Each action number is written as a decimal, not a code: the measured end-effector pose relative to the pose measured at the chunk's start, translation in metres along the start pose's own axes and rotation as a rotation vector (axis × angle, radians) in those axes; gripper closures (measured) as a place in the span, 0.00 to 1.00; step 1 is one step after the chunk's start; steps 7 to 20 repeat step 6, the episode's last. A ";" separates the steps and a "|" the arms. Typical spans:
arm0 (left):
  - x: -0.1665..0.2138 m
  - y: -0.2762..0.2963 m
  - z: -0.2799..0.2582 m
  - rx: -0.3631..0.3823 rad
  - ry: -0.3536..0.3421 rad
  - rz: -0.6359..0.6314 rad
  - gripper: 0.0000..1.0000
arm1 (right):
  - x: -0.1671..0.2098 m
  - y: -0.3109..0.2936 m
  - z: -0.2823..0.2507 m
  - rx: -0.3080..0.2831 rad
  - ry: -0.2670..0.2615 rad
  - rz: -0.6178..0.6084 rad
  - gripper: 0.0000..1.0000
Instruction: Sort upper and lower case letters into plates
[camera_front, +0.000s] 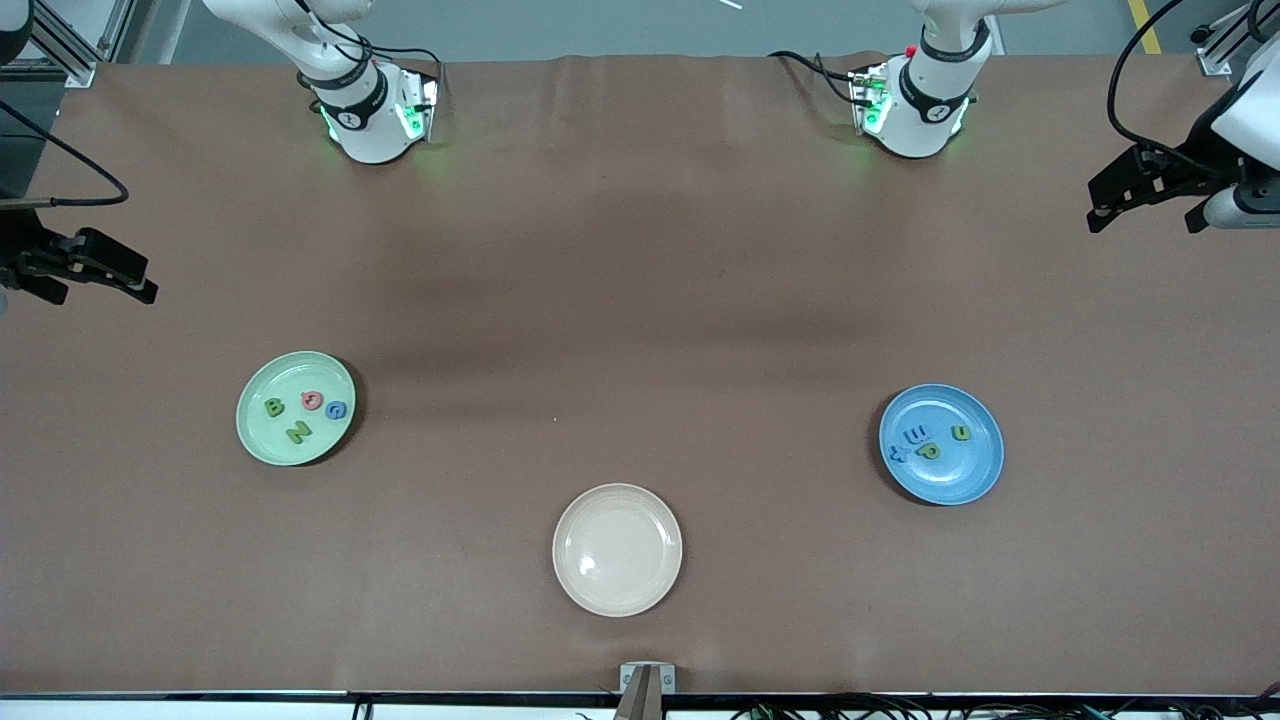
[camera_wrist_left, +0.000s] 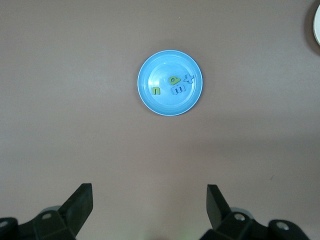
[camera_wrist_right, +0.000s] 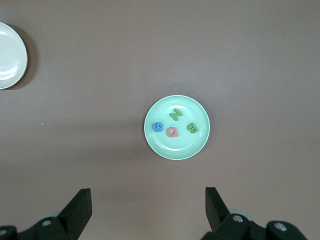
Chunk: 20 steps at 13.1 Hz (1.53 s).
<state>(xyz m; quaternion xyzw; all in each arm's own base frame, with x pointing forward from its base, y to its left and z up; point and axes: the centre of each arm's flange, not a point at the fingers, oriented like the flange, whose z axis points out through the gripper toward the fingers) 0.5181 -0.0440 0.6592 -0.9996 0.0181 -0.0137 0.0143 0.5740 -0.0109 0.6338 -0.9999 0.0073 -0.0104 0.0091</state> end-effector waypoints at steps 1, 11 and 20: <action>0.000 0.000 0.000 0.000 0.001 0.000 0.00 | 0.000 0.000 -0.001 0.000 0.003 0.000 0.00; 0.000 0.000 -0.003 0.000 0.008 0.000 0.00 | 0.003 0.000 -0.004 0.000 0.023 0.000 0.00; 0.000 0.000 -0.003 0.000 0.008 0.000 0.00 | 0.003 0.000 -0.004 0.000 0.023 0.000 0.00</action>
